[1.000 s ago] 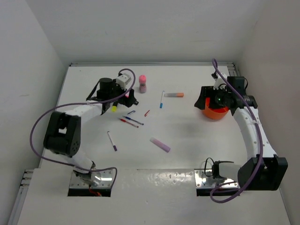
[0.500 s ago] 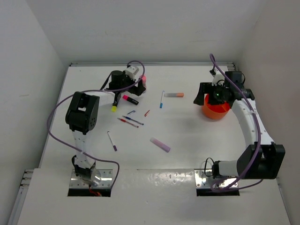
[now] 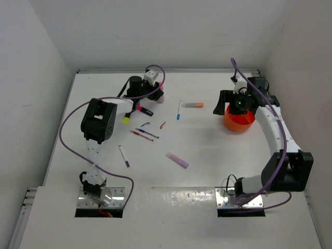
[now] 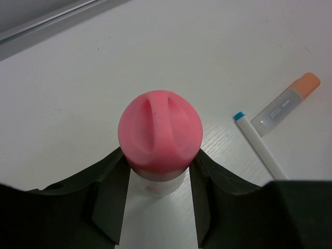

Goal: Sort the stationery into containers
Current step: Pick up the stationery from the center of the board, then place the stationery in the storage box.

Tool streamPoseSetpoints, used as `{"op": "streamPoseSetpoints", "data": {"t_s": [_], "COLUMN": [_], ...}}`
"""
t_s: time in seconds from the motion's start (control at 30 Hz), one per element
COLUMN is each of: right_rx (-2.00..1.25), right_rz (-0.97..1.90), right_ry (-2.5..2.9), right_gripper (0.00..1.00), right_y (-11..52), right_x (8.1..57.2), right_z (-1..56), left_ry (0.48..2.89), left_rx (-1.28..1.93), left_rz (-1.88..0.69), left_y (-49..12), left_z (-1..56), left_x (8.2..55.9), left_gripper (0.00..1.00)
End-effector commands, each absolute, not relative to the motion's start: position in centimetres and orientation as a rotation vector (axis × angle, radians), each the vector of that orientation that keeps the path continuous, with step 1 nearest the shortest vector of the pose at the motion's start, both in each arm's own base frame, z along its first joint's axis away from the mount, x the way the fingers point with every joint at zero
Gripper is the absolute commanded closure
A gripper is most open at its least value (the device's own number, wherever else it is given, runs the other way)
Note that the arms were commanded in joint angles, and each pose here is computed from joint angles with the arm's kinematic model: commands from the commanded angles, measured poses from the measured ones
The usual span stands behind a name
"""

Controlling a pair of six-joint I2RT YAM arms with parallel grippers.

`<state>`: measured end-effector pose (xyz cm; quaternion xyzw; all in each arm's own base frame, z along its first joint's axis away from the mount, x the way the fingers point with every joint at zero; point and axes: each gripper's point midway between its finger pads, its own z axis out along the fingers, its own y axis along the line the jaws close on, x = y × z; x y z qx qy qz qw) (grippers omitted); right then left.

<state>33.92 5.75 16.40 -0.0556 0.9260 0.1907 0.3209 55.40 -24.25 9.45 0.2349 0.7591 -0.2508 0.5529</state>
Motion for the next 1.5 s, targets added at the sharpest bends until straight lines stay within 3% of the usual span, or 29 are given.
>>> {"op": "streamPoseSetpoints", "data": {"t_s": [0.0,0.07,0.1,0.17,0.37,0.5,0.63,0.83,1.07,1.3,1.47], "right_rx": [-0.166,-0.165,-0.167,-0.182,-0.433,-0.597,-0.72,-0.828,-0.916,-1.124,-1.138], "right_rz": [0.557,0.608,0.618,0.638,0.641,0.664,0.77,0.944,1.031,1.002,0.999], "right_ry": [2.339,2.33,2.327,2.319,2.147,2.006,1.896,1.751,1.709,1.777,1.787], "right_gripper": [0.13,0.13,0.14,0.14,0.17,0.27,0.39,0.43,0.48,0.55,0.57], "right_y": [6.6,7.2,7.3,7.7,10.6,13.8,16.7,20.0,21.6,22.4,22.7], "right_x": [35.6,35.7,35.8,35.8,35.1,33.9,32.0,28.9,25.9,22.1,22.0], "right_z": [19.0,19.3,19.5,20.0,24.8,28.2,30.9,34.0,36.0,32.3,31.4], "left_ry": [1.708,1.703,1.689,1.694,1.648,1.599,1.559,1.467,1.426,1.362,1.316], "left_rx": [0.565,0.576,0.585,0.597,0.855,1.037,1.159,1.303,1.403,1.499,1.534], "left_rz": [-0.619,-0.644,-0.651,-0.678,-0.934,-0.963,-1.157,-1.267,-1.306,-1.35,-1.4], "left_y": [-25.6,-25.9,-26.1,-26.2,-27.5,-27.5,-28.5,-30.3,-32.6,-34.3,-35.1], "left_z": [11.9,12.3,13.0,13.6,19.0,22.5,24.4,25.5,26.1,26.4,26.8], "left_x": [56.3,55.9,55.6,54.9,48.1,41.6,35.1,28.1,24.3,22.2,21.1], "left_gripper": [0.61,0.69,0.82,0.91,1.0,1.0,1.0,1.0,1.0,1.0,1.0]}}
